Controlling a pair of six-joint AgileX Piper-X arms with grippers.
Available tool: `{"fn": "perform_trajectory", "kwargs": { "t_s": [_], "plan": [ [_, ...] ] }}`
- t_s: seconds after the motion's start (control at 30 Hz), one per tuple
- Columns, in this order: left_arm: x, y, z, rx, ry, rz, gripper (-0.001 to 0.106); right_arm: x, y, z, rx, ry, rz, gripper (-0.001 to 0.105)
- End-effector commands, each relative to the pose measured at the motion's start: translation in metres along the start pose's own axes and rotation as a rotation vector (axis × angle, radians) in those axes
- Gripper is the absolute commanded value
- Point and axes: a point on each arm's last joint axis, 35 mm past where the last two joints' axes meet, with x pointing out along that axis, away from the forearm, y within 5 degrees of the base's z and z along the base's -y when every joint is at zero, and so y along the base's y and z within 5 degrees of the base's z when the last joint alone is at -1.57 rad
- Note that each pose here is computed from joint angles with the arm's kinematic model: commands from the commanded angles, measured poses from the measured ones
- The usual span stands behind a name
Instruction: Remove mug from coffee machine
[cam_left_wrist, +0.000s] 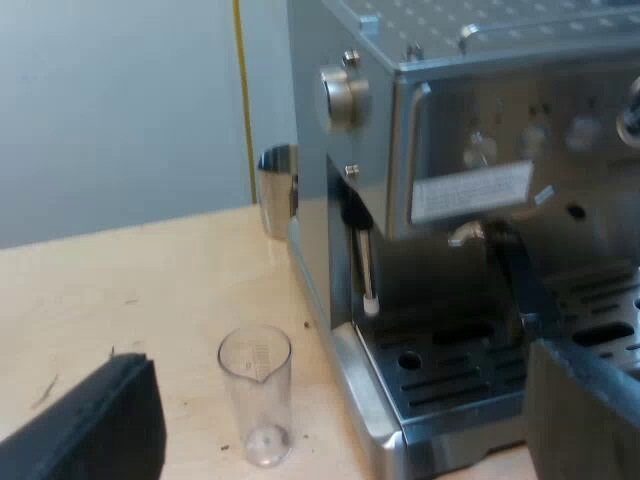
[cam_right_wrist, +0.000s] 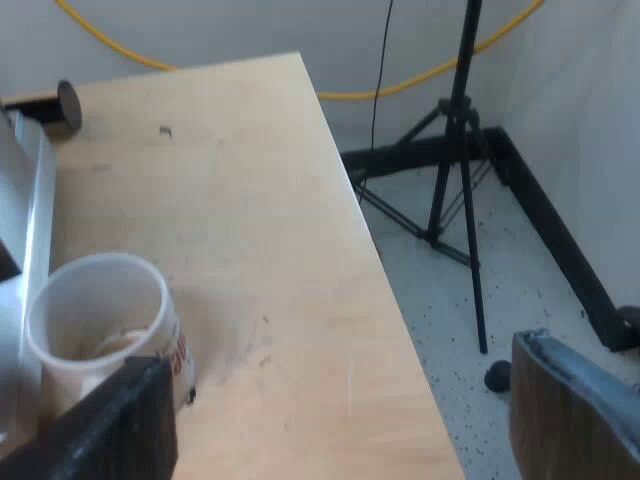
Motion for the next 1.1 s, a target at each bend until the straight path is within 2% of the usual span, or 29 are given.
{"fn": "perform_trajectory", "kwargs": {
  "t_s": [0.03,0.2,0.5,0.67,0.77,0.9,1.1],
  "plan": [
    [-0.015,-0.001,-0.007,0.001,0.003,0.015,0.087,-0.01,0.0,-0.008,-0.012,-0.001,0.004,0.07],
    [-0.037,-0.001,-0.023,-0.004,0.036,0.02,0.087,-0.028,0.0,-0.026,-0.011,0.003,0.005,0.07],
    [-0.062,-0.003,-0.038,-0.001,0.017,-0.002,0.087,-0.049,0.005,-0.061,-0.005,0.006,0.006,0.07],
    [-0.067,-0.004,-0.04,0.002,0.006,-0.036,0.087,-0.06,0.007,-0.079,0.0,-0.018,0.0,0.07],
    [-0.069,-0.004,-0.041,0.0,0.021,-0.039,0.087,-0.058,0.008,-0.083,-0.003,0.017,0.002,0.07],
    [-0.07,-0.004,-0.047,-0.011,0.08,-0.041,0.087,-0.06,0.007,-0.087,-0.008,0.063,-0.031,0.07],
    [-0.069,-0.002,-0.053,-0.018,0.124,-0.026,0.087,-0.059,0.007,-0.087,-0.005,0.061,-0.036,0.07]
  ]
}}
